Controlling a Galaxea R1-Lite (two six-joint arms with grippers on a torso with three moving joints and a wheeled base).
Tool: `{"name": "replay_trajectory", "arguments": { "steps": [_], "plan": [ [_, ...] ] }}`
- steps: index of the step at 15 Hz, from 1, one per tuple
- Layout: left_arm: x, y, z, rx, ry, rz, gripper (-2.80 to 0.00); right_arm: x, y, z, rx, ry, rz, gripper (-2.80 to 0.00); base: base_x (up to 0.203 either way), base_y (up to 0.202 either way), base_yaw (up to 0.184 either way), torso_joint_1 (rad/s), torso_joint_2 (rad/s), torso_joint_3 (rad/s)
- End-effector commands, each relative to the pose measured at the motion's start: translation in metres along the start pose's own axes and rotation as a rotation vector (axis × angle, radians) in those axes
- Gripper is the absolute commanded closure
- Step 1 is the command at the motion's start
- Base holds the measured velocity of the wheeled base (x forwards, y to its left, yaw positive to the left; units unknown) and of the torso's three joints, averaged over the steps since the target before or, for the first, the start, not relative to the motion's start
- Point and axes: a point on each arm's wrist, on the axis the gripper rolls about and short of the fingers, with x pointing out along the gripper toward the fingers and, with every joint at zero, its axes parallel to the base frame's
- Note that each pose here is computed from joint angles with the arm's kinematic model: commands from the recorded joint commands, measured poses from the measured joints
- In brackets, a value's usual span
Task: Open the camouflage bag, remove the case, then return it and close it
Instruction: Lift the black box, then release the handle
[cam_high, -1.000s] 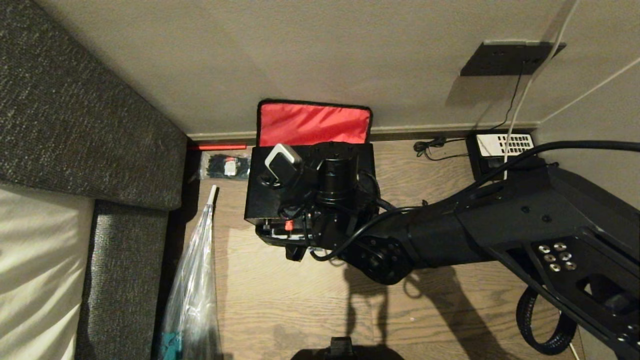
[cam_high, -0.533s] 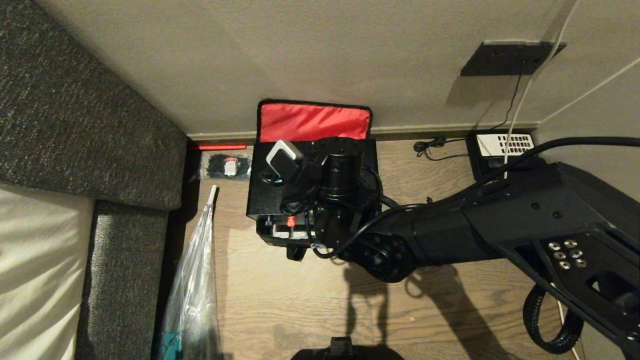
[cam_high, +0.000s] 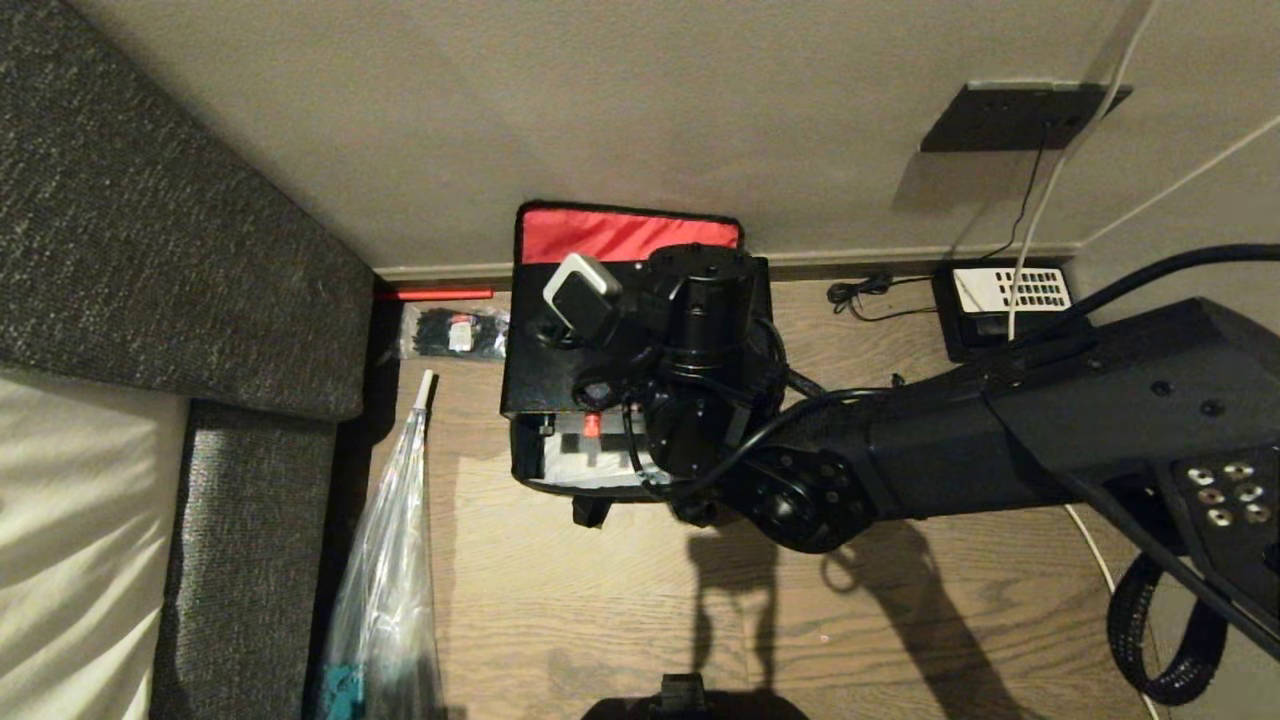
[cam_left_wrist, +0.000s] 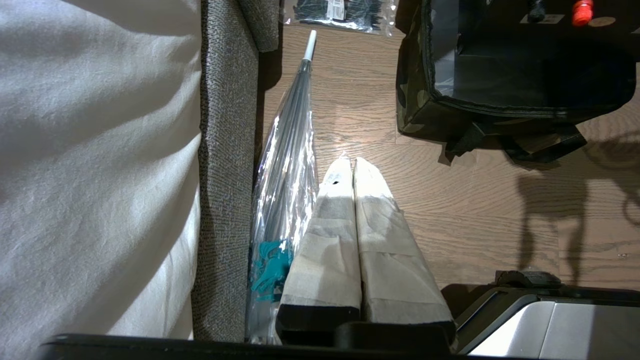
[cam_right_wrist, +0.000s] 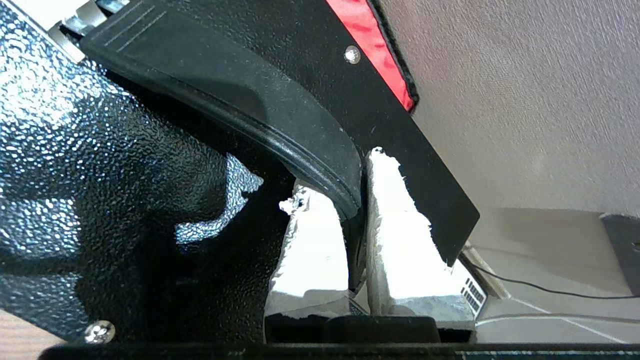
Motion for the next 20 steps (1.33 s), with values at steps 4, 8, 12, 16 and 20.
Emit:
{"name": "replay_trajectory", "arguments": {
  "steps": [4,8,12,16,20],
  "plan": [
    [0.0,0.0,-0.001,-0.001,0.001,0.001,0.0,-0.008,-0.012,-0.005,-0.009,0.014,-0.005,0.0,0.0,0.0,0.0,0.0,0.0,0.0],
    [0.0,0.0,-0.001,-0.001,0.001,0.002,0.0,-0.006,-0.02,-0.016,-0.021,0.041,-0.011,0.0,0.0,0.0,0.0,0.0,0.0,0.0],
    [0.0,0.0,-0.001,0.0,0.001,0.001,0.0,-0.002,-0.03,-0.031,-0.03,0.077,-0.025,0.0,0.0,0.0,0.0,0.0,0.0,0.0],
    [0.0,0.0,-0.001,0.0,0.001,0.001,0.0,0.002,-0.043,-0.045,-0.037,0.11,-0.044,0.0,0.0,0.0,0.0,0.0,0.0,0.0],
    [0.0,0.0,-0.001,-0.001,0.001,0.002,0.0,0.007,-0.052,-0.059,-0.041,0.148,-0.061,0.0,0.0,0.0,0.0,0.0,0.0,0.0]
  ]
}}
